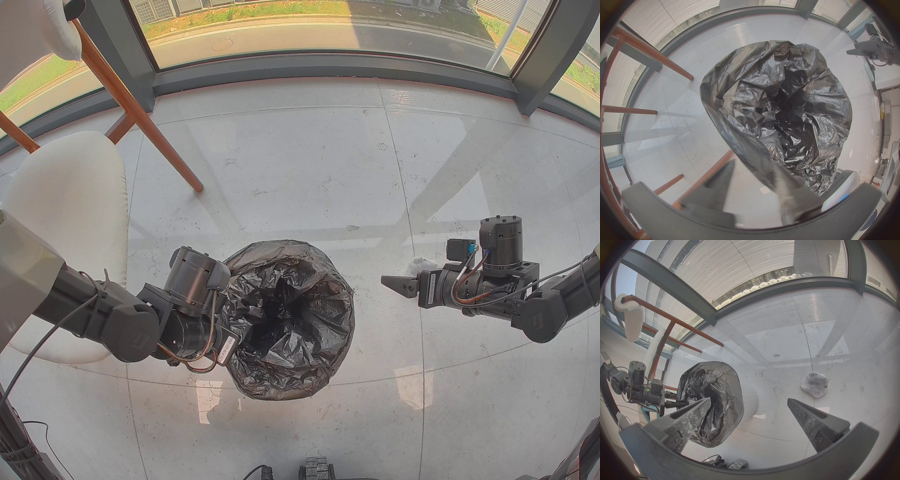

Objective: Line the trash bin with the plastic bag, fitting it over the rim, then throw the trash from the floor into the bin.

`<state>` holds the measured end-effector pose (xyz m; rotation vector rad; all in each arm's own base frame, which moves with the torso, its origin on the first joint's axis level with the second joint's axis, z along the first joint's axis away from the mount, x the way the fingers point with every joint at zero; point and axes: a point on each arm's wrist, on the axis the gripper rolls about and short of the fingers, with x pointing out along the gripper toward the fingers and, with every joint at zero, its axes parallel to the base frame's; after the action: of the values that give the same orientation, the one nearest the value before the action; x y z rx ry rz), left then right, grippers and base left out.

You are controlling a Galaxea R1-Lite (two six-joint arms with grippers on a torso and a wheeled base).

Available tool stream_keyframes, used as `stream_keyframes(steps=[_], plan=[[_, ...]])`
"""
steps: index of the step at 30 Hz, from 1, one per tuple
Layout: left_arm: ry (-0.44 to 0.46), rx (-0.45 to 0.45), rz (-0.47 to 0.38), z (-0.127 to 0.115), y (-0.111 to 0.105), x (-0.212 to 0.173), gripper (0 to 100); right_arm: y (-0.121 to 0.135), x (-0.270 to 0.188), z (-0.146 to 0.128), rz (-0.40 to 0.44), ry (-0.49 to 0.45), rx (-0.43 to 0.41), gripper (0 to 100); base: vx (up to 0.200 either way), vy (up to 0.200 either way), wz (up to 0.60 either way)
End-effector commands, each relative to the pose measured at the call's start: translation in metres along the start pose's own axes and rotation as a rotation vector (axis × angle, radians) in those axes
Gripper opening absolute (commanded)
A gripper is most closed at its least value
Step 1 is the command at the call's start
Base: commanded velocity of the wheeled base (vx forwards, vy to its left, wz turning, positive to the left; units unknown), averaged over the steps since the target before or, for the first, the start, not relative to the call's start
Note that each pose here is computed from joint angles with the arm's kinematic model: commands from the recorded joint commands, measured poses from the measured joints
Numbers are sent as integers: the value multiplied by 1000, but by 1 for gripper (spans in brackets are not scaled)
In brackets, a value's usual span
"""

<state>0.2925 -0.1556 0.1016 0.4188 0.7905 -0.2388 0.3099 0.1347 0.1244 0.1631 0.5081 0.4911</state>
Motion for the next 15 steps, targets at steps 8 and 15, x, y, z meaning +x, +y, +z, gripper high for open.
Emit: stream_keyframes(steps=[8, 15], plan=[[31, 6, 4, -10, 2, -1, 0, 3, 1, -1, 9, 3, -3, 100, 0, 0, 0], [53, 1, 42, -15, 7, 2, 0, 3, 1, -1, 8, 4, -3, 100, 0, 0, 0]])
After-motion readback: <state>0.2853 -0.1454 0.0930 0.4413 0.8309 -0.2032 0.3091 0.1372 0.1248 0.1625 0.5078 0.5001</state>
